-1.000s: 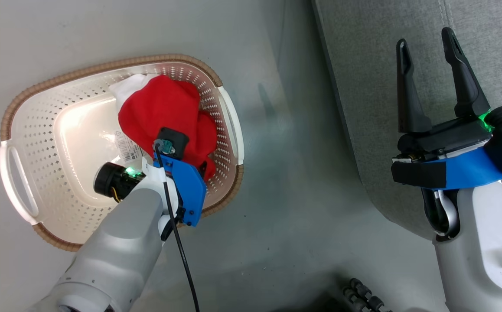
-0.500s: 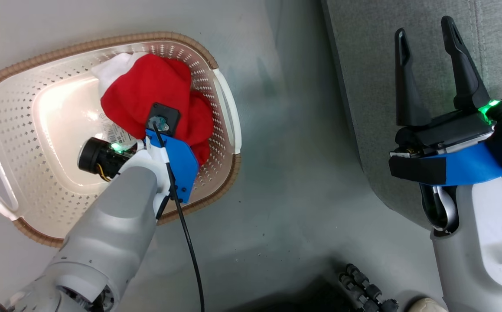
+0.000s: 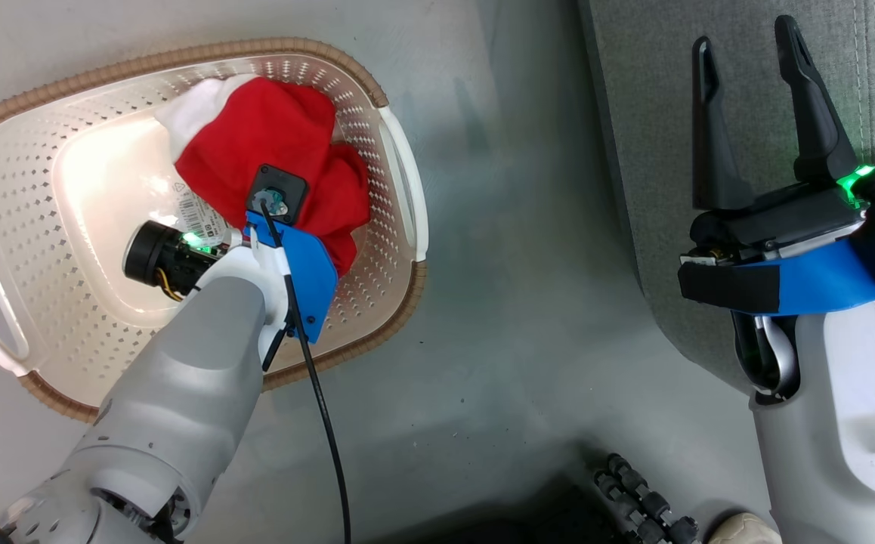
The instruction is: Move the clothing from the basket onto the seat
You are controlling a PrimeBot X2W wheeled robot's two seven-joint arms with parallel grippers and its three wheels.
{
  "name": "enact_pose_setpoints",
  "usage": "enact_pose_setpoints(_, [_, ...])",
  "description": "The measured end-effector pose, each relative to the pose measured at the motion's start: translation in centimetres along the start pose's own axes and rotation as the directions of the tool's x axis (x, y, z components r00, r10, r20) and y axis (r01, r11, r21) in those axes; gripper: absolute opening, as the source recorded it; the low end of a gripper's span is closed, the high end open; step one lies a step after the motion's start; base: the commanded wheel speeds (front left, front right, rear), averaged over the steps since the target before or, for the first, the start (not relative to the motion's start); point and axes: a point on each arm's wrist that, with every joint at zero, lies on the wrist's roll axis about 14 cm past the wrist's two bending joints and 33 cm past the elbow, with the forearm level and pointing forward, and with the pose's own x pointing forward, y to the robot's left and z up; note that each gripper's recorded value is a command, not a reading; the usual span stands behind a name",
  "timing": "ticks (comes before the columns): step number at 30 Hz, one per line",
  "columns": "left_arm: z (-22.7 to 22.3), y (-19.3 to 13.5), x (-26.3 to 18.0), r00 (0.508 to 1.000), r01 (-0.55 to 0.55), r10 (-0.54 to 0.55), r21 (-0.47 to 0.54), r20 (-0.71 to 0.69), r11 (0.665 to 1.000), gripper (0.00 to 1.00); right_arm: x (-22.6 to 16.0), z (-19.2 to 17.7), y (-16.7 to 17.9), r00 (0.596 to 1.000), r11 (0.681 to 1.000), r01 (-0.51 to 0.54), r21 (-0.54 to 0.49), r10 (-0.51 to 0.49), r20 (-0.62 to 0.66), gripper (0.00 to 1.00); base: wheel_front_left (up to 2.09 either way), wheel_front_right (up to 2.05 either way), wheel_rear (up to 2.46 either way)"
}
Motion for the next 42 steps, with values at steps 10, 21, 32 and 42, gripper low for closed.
enact_pose_setpoints(10, [1.2,-0.5,-1.0,0.999,0.014,-0.014,0.007,0.032,1.0,0.0,0.1,1.2,0.0,1.0,1.0,0.003,0.007,-0.003,0.025,1.0,0.0,0.0,0.0])
enact_pose_setpoints(21, [4.0,-0.8,-4.8,0.984,0.01,-0.011,0.01,0.176,1.0,0.0,0.2,4.6,1.0,0.995,1.0,-0.027,0.013,0.026,0.1,1.0,0.0,0.0,0.0])
enact_pose_setpoints(32, [7.7,-3.2,-10.6,0.923,0.028,-0.033,0.02,0.384,0.999,0.0,-1.5,8.1,1.8,0.986,0.998,-0.055,0.018,0.052,0.156,1.0,0.0,0.0,0.0])
enact_pose_setpoints(42, [11.1,-4.1,-16.7,0.838,-0.022,-0.013,0.058,0.545,0.998,0.0,-3.4,11.2,2.8,0.974,0.996,-0.093,0.0,0.091,0.208,1.0,0.0,0.0,0.0])
